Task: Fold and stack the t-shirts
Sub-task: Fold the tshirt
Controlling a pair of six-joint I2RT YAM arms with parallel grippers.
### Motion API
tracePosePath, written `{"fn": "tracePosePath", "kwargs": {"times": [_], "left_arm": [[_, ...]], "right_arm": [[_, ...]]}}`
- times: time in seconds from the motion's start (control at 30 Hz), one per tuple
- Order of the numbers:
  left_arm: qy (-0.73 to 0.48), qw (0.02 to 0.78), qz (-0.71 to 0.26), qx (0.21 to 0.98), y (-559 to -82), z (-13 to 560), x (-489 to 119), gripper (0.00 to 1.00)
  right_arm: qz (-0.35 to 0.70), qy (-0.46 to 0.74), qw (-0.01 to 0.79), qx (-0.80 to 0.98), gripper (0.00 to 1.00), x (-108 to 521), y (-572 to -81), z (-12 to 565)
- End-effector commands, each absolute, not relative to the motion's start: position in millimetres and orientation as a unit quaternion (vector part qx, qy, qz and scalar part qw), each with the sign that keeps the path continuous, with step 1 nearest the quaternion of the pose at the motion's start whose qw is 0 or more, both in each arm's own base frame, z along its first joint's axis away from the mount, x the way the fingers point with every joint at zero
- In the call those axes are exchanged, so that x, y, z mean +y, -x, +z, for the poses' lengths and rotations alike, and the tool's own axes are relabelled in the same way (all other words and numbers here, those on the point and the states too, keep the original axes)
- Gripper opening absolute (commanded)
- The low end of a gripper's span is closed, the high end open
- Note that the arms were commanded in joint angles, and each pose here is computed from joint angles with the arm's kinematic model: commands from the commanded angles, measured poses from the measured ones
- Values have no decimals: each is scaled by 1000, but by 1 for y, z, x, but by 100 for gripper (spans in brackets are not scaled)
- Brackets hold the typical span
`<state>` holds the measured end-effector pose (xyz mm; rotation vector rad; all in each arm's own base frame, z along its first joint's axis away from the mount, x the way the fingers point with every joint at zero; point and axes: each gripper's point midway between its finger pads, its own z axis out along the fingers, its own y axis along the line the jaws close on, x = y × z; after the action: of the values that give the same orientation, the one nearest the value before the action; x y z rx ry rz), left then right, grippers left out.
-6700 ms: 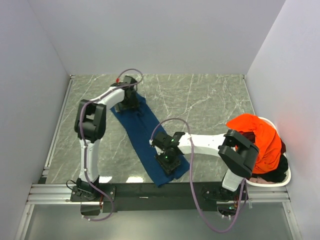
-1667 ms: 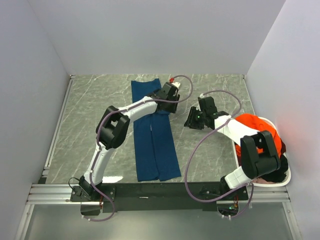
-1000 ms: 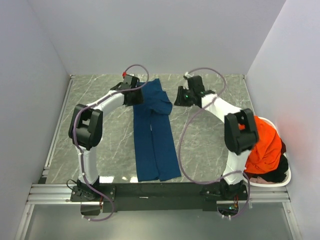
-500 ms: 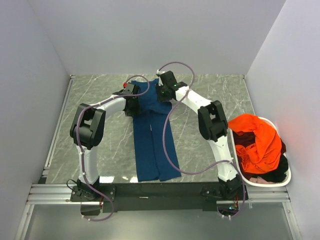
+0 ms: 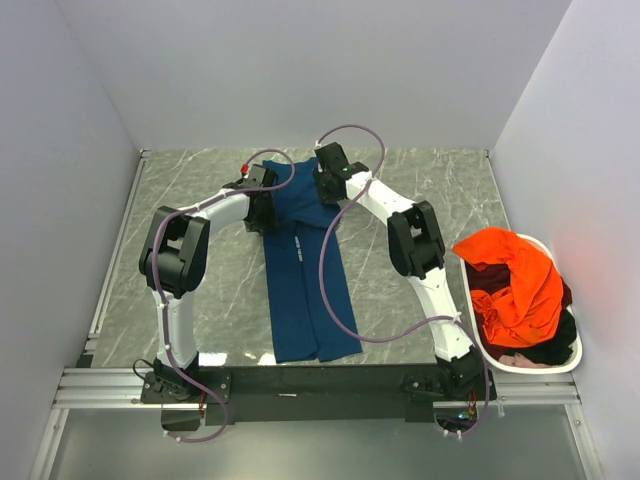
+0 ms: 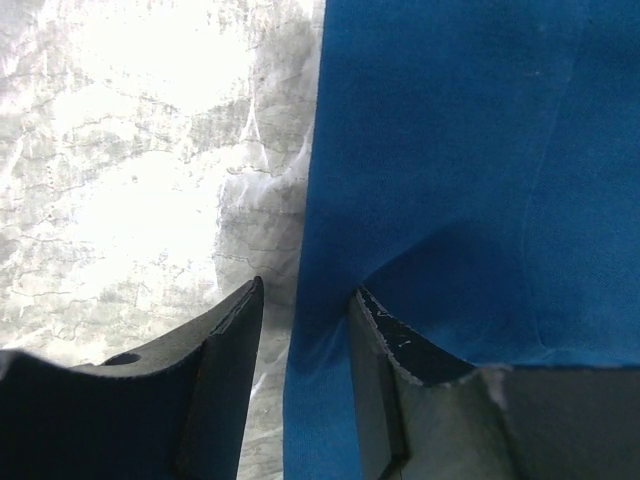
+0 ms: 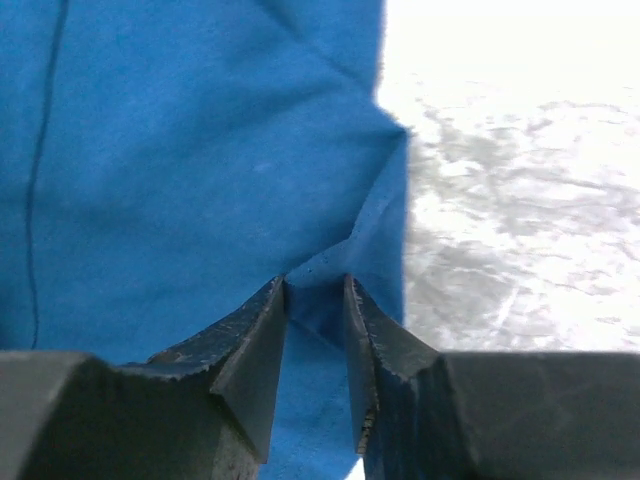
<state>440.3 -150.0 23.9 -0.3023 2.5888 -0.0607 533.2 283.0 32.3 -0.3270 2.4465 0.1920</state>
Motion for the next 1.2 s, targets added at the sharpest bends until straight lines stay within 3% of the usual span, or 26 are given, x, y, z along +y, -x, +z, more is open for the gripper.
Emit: {"fn": "tracePosePath", "kwargs": {"times": [0.0, 0.27, 0.6, 0.87, 1.07, 1.17], "left_arm": [[115, 233, 17, 965, -423, 11, -132, 46], [114, 246, -4, 962, -423, 31, -137, 50], [57, 308, -44, 949, -426, 83, -169, 54], [-81, 388, -69, 915, -435, 115, -265, 53], [-166, 415, -58, 893, -441, 110, -319, 48], [-186, 419, -58, 887, -445, 104, -338, 40]], "right_arm": [[61, 75, 361, 927, 35, 268, -556, 53], [111, 32, 364, 924, 2, 248, -566, 65], [227, -25, 343, 911, 2, 244, -567, 82], [303, -49, 305, 901, 7, 243, -566, 79], [329, -69, 285, 898, 9, 239, -563, 70], [338, -75, 278, 896, 9, 236, -562, 65]]}}
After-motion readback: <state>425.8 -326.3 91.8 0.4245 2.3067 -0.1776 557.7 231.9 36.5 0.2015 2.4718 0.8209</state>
